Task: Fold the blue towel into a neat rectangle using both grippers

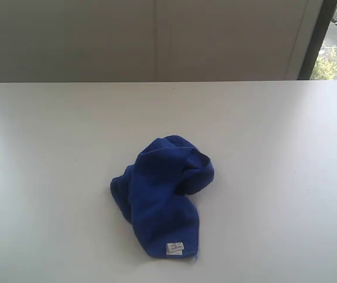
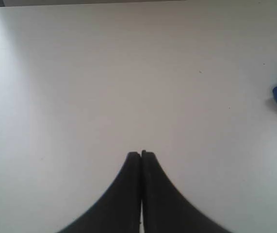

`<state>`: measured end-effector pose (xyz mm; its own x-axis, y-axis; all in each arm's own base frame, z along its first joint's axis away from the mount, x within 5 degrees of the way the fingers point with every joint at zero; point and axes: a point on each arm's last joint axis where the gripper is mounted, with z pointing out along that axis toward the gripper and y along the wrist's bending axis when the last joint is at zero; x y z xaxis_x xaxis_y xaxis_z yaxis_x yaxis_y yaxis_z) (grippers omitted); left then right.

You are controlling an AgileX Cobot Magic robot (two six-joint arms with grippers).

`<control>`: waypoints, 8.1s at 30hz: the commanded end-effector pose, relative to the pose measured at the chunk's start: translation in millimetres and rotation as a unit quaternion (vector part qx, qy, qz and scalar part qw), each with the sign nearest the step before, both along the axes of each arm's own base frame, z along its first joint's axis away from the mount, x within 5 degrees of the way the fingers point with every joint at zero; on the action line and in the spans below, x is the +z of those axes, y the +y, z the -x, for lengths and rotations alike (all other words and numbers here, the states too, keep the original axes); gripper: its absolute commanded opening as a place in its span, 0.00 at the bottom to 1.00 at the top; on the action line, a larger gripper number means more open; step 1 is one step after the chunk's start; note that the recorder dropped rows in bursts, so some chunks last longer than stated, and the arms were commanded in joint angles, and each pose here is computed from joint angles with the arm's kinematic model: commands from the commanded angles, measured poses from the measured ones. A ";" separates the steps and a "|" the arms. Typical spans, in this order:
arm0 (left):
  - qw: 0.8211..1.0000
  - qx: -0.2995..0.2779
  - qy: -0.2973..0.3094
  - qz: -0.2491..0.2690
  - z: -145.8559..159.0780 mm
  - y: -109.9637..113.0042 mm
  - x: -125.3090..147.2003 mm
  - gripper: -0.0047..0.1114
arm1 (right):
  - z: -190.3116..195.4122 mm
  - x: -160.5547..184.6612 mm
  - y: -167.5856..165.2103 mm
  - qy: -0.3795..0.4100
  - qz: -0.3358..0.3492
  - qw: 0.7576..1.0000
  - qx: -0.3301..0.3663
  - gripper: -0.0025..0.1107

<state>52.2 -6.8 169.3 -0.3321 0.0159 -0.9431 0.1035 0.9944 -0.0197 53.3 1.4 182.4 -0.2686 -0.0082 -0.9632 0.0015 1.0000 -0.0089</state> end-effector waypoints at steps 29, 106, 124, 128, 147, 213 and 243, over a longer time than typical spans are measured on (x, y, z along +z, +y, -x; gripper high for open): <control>0.982 0.014 -0.183 0.038 -5.0 1.6 32.5 0.04 | -0.1 -0.7 -0.1 -0.005 0.000 1.000 0.000 0.02; 0.827 -0.423 0.348 -0.125 -145.3 -240.1 60.5 0.16 | -0.1 -0.7 -0.1 -0.005 0.000 1.000 0.000 0.02; 0.817 -0.399 0.382 -0.164 -163.5 -260.4 -4.1 0.50 | -0.1 -0.7 -0.1 -0.005 0.000 1.000 0.000 0.02; 0.817 -0.402 0.373 -0.179 -165.6 -259.8 -6.0 0.50 | -0.1 -0.7 -0.1 -0.005 0.000 1.000 0.000 0.02; 0.810 -0.393 0.322 -0.292 -170.3 -240.2 18.2 0.04 | -0.1 -0.7 -0.1 -0.005 0.000 1.000 0.000 0.02; 0.787 -0.194 0.031 -0.584 -143.8 -121.0 233.7 0.04 | -220.1 23.9 196.9 0.198 0.056 0.866 0.455 0.52; 0.775 -0.161 0.060 -0.608 -143.2 -111.9 234.3 0.04 | -231.4 83.1 167.7 0.100 0.296 0.922 0.230 0.02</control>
